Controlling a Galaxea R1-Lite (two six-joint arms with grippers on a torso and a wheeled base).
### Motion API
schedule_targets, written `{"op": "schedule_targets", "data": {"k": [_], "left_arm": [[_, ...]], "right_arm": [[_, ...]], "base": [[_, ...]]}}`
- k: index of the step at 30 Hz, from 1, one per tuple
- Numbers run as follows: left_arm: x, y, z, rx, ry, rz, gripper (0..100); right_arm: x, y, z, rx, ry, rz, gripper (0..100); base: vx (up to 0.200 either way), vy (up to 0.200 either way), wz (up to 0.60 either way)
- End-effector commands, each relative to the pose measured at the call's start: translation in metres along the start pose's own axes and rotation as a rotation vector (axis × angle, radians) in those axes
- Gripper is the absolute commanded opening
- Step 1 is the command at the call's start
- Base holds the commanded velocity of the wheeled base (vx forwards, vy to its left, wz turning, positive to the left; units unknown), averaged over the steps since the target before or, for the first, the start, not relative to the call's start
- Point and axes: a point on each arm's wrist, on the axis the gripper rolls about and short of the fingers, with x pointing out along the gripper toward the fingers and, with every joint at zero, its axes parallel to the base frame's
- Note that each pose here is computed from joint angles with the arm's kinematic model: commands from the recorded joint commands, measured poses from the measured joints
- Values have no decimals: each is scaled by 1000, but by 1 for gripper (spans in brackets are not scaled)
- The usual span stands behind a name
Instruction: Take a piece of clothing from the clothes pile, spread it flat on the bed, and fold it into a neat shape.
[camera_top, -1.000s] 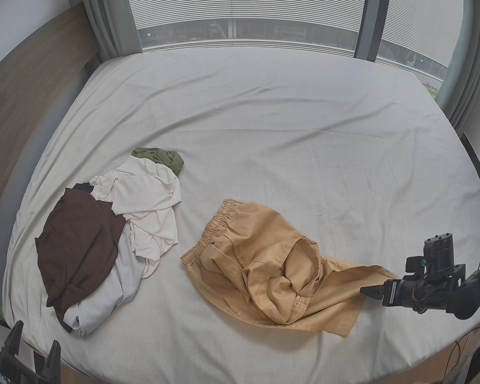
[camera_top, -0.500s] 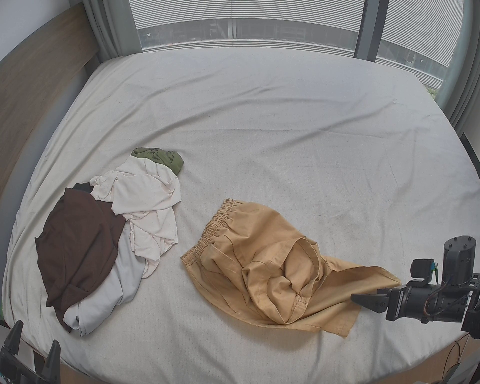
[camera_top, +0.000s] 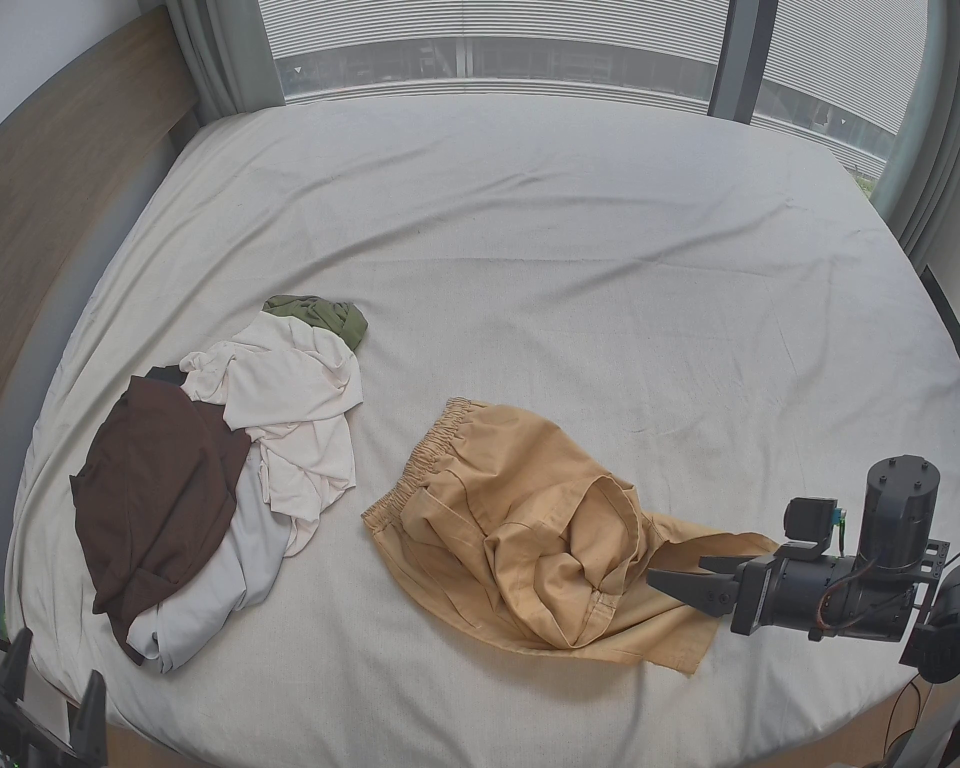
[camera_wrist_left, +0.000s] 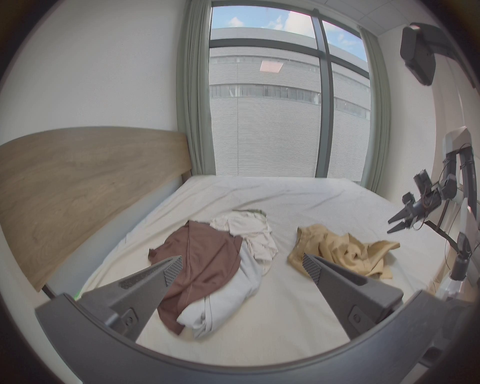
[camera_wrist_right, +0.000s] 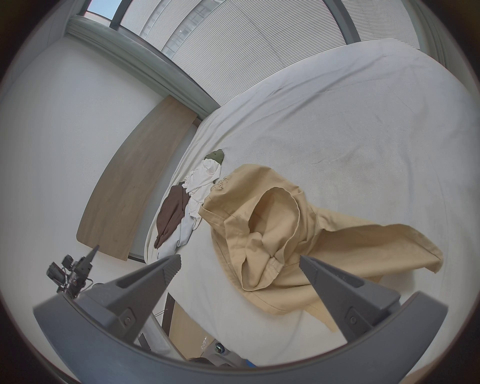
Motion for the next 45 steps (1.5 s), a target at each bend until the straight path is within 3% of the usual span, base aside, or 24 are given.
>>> {"op": "schedule_targets", "data": {"k": [1,4,6,10,13,19,22,27,29,35,45], "left_arm": [[7,0,44,-11,-39,-129,100],[16,0,47,-53,22,-250,100],[21,-1,55,-80,41,-286,100],[49,-6,83,-217,123,-394,100],[77,-12,93,-284,172,-437,100],[133,-22,90,-336,228,-482,100],[173,-33,81,-351,239,-547,100],[191,-39,71,-358,276,-647,100],[197,-41,61,-369,335,-682,100],[219,-46,30,-391,447,-698,100],[260,-55,-13,-449,417,-710,100]], "right_arm": [[25,7,0,-15,17,38,100],[36,12,0,5,24,60,100],[42,14,-2,13,36,65,100],[59,14,-2,14,31,70,100],[69,13,-2,17,25,75,100],[79,14,-3,41,11,89,100],[86,11,-7,47,15,84,100],[87,12,-7,44,12,90,100],[87,12,-6,44,7,91,100],[95,12,-6,43,7,93,100],[109,10,-9,39,-31,95,100]], "base": [[0,0,0],[0,0,0],[0,0,0],[0,0,0],[0,0,0],[0,0,0],[0,0,0],[0,0,0],[0,0,0],[0,0,0],[0,0,0]]}}
